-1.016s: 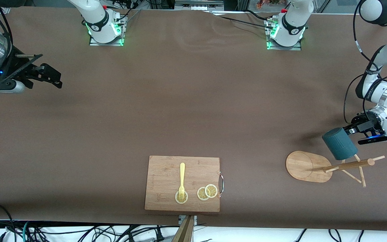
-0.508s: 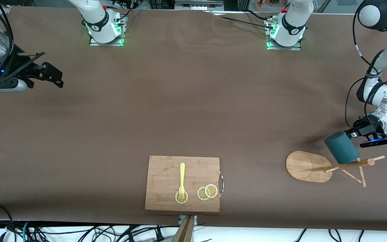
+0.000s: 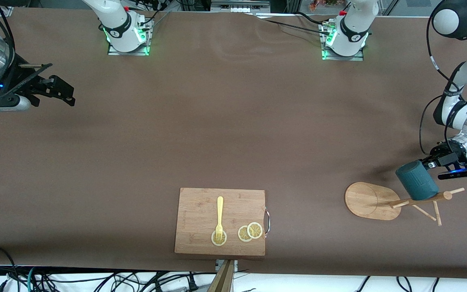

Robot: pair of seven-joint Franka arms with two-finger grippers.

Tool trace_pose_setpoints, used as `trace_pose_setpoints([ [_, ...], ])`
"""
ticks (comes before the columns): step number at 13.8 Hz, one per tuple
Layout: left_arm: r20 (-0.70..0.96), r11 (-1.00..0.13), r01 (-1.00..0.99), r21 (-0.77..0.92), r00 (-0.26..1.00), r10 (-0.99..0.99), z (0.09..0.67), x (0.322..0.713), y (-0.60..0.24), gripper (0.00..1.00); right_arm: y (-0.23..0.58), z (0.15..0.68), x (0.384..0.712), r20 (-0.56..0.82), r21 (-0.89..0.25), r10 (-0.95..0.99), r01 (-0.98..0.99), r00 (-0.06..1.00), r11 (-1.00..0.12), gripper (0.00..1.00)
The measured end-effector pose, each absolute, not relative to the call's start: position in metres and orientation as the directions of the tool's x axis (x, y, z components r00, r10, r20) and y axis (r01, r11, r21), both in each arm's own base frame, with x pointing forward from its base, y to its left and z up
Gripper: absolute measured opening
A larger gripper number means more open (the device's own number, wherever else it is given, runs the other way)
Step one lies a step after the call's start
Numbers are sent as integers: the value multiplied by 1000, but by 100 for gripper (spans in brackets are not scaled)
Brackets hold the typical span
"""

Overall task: Pass cup and hang on rack
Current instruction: 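Lower the mug handle onto a rack peg with the left gripper, then open the left gripper and withdraw it from the rack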

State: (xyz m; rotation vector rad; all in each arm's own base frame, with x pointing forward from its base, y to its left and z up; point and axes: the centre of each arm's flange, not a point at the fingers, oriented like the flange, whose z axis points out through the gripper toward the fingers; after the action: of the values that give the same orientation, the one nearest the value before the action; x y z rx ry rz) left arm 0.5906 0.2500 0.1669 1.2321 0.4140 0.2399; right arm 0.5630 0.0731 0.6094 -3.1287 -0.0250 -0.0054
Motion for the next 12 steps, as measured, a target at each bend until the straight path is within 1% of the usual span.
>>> trace_pose_setpoints([
  [1,-172,318,41,947,901,397,168,591,252,26,72,607,560,-24,-9,15,14,1000,-1000,100],
  [2,-166,315,35,948,902,398,170,593,253,35,71,604,556,-61,-5,13,13,998,-1000,100],
  [5,-150,306,23,952,905,399,176,597,256,69,68,601,553,-93,16,11,13,996,-1000,100],
  [6,-147,301,22,953,905,398,177,598,258,78,67,601,553,-92,28,11,14,996,-999,100],
  [8,-145,266,42,963,913,381,177,594,264,99,65,601,553,-89,50,16,20,996,-999,100],
  [12,-130,89,108,990,943,307,187,572,296,100,67,601,553,-86,55,22,27,996,-998,100],
])
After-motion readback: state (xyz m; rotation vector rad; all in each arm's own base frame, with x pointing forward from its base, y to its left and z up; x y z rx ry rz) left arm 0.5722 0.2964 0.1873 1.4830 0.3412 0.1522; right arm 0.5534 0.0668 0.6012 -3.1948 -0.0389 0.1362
